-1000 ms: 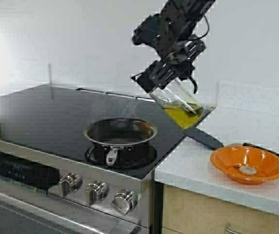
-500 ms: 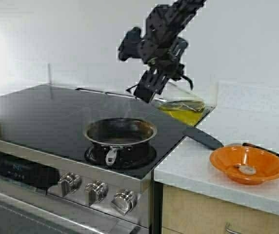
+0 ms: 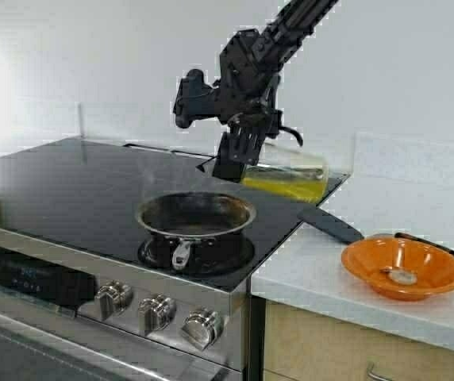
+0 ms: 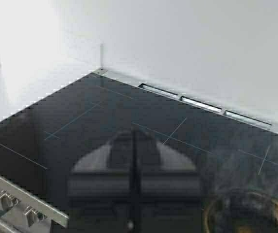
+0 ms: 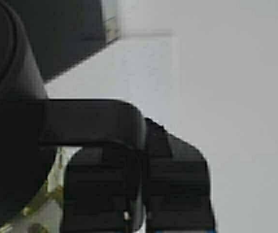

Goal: Add oil to the pan and cook the shrimp and serve it

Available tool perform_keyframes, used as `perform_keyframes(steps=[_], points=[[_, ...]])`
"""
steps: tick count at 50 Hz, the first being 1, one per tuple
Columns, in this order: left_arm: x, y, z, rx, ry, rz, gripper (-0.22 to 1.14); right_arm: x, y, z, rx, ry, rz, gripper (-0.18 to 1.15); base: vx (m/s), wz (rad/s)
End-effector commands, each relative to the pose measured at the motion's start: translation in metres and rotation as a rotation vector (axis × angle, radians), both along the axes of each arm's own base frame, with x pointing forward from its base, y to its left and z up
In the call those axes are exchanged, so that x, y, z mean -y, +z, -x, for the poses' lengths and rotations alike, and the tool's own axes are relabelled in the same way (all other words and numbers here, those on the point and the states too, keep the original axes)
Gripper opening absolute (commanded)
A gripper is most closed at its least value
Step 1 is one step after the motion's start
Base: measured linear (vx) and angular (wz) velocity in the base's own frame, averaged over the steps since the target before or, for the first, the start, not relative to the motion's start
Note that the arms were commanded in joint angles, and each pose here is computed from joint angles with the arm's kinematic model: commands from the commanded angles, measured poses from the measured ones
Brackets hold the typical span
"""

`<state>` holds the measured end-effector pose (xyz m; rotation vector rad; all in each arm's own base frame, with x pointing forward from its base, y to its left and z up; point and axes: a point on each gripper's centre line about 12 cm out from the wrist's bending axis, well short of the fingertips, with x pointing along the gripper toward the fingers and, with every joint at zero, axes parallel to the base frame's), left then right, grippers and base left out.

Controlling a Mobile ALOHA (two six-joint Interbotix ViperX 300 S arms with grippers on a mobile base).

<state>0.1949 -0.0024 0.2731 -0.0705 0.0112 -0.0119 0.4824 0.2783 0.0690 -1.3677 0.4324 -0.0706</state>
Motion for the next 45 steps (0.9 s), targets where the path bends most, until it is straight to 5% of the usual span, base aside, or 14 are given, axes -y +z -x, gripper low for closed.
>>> perform_keyframes(steps=[1,37,45], points=[[0.0,0.005,-0.002,0.012,0.002,0.003,0.03,-0.008,0.032,-0.005,0.081,0.026,0.013,0.07,0.0,0.0],[0.0,0.004,-0.002,0.008,0.002,0.003,0.03,-0.021,0.033,-0.009,0.112,0.137,0.169,0.07,0.0,0.0],[0.0,0.004,-0.002,0.008,0.0,0.003,0.03,-0.018,0.041,-0.009,0.112,0.065,0.021,0.07,0.0,0.0]])
